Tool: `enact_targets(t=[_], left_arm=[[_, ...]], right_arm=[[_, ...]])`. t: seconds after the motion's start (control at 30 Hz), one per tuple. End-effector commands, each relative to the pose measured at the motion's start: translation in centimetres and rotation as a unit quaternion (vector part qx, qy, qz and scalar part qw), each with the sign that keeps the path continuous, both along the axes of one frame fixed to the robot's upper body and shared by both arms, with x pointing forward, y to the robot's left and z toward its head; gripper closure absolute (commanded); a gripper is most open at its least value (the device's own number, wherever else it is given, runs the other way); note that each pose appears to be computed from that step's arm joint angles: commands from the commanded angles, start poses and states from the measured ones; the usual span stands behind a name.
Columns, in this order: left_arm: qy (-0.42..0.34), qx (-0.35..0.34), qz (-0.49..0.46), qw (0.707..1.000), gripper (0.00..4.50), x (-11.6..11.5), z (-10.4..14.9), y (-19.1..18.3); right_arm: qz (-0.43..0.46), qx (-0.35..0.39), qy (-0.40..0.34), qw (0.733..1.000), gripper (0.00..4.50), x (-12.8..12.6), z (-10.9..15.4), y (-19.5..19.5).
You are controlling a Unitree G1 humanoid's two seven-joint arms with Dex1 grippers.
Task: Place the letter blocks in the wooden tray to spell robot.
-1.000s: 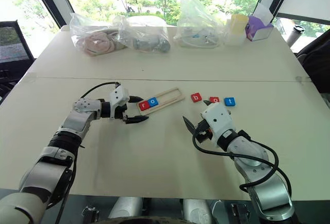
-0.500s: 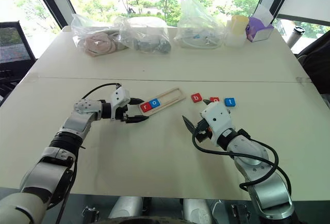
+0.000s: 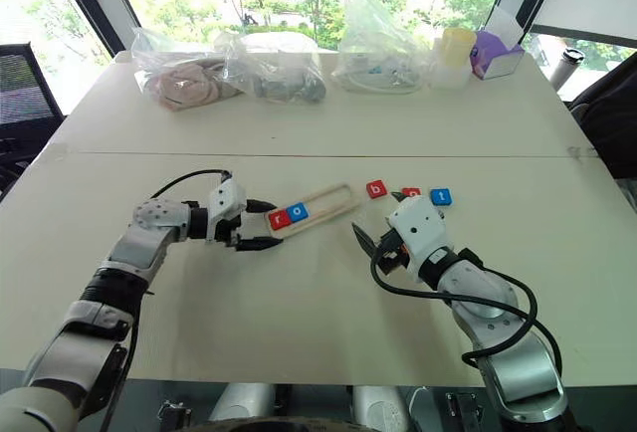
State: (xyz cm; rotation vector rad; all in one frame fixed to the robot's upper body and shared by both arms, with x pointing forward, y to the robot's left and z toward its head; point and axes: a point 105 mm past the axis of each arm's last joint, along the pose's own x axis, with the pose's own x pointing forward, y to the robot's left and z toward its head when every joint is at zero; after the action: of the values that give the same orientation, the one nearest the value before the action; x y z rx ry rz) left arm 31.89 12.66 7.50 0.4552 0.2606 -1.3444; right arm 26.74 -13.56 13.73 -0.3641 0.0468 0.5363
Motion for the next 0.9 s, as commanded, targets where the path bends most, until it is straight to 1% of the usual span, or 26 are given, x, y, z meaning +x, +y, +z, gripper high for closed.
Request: enact_targets(t=[0.03, 0.17, 0.3, 0.5, 0.63, 0.87, 0.9], left_arm=[[0.047, 0.028, -0.064, 0.996, 1.24, -2.5, -1.5, -0.3], [0.046, 0.034, -0.122, 0.991, 1.24, -3.9, -1.2, -1.0], [0.027, 0.044, -0.159, 0.986, 1.24, -4.1, -1.3, -1.9], [0.015, 0.059, -0.165, 0.984, 1.24, -4.0, -2.4, -1.9], [0.008, 0.055, -0.152, 0.987, 1.24, -3.3, -2.5, -2.0], [0.009, 0.056, -0.148, 0.987, 1.24, -3.0, -2.8, -2.0], [0.007, 0.057, -0.148, 0.987, 0.74, -3.0, -2.9, -2.0]], right_arm=[[0.002, -0.007, -0.027, 1.000, 0.00, 0.2, 1.3, -0.3], [-0.007, -0.016, -0.033, 0.999, 0.00, 0.5, 1.7, -1.3], [-0.014, -0.023, -0.037, 0.999, 0.00, 0.7, 1.9, -2.0], [-0.015, -0.023, -0.038, 0.999, 0.00, 0.6, 1.9, -2.0], [-0.014, -0.022, -0.038, 0.999, 0.00, 0.6, 1.9, -1.9], [-0.008, -0.021, -0.037, 0.999, 0.00, 0.7, 1.9, -1.6], [-0.007, -0.022, -0.036, 0.999, 0.00, 0.7, 1.9, -1.5]])
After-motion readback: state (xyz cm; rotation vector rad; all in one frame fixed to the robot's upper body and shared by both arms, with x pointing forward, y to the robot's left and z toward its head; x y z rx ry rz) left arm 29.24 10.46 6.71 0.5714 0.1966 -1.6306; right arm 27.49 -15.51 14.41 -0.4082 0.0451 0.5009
